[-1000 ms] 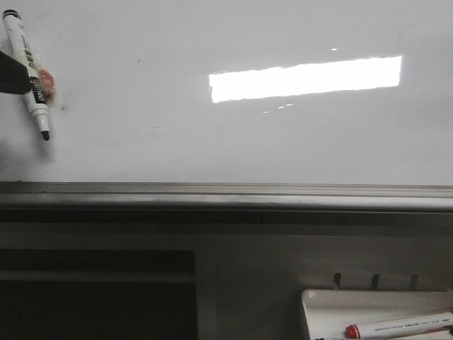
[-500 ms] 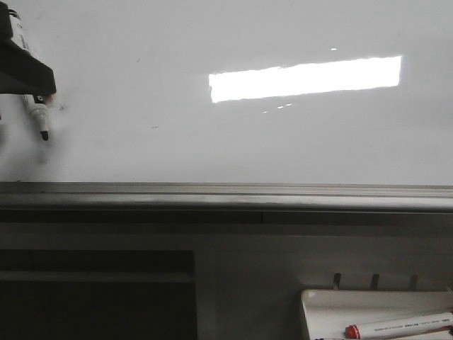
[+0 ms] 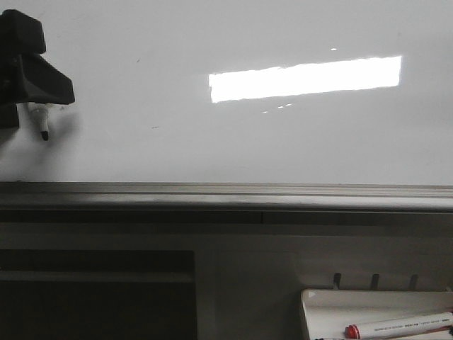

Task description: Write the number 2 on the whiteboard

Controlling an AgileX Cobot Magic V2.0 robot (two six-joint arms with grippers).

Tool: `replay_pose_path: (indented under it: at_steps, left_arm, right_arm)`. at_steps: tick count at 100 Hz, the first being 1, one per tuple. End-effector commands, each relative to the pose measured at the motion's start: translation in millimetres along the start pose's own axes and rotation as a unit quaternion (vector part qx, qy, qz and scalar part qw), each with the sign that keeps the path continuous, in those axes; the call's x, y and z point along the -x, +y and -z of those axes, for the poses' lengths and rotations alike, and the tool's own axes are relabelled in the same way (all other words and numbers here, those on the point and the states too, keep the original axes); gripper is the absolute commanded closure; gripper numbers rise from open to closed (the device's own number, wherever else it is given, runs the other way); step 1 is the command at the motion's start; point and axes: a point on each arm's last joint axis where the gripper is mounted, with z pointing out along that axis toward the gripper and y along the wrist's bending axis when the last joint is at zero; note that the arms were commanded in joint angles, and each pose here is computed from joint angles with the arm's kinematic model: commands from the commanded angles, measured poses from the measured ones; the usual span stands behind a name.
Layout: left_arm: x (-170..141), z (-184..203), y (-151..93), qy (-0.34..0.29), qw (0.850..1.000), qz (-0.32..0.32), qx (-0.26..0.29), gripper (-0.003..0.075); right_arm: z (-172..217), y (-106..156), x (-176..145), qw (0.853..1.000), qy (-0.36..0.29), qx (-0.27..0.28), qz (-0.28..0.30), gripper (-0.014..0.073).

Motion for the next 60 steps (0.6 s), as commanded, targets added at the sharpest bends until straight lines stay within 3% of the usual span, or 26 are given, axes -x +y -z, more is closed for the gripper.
replay_pose_path:
  at_steps: [1, 28, 35, 52, 60]
  left_arm:
    - [16, -2, -8, -0.047, 0.999, -0.003, -0.013, 0.0282]
    - [9, -12, -5, -0.032, 0.999, -0.006, 0.000, 0.0298]
    - [9, -12, -5, -0.033, 0.999, -0.006, 0.000, 0.0377]
    - [7, -12, -5, -0.022, 1.000, -0.007, -0.001, 0.0719]
    - [5, -12, -6, -0.011, 1.000, -0.012, -0.002, 0.0741]
  right_arm:
    - [1, 0, 19, 0.998, -0.055, -0.001, 0.010, 0.0655]
    - [1, 0, 19, 0.998, -0.056, -0.001, 0.010, 0.0655]
    - [1, 0, 19, 0.998, -0.056, -0.001, 0.010, 0.0655]
    - [1, 0, 19, 0.998, -0.056, -0.001, 0.010, 0.0655]
    - [1, 0, 18, 0.999, -0.051, -0.001, 0.010, 0.0655]
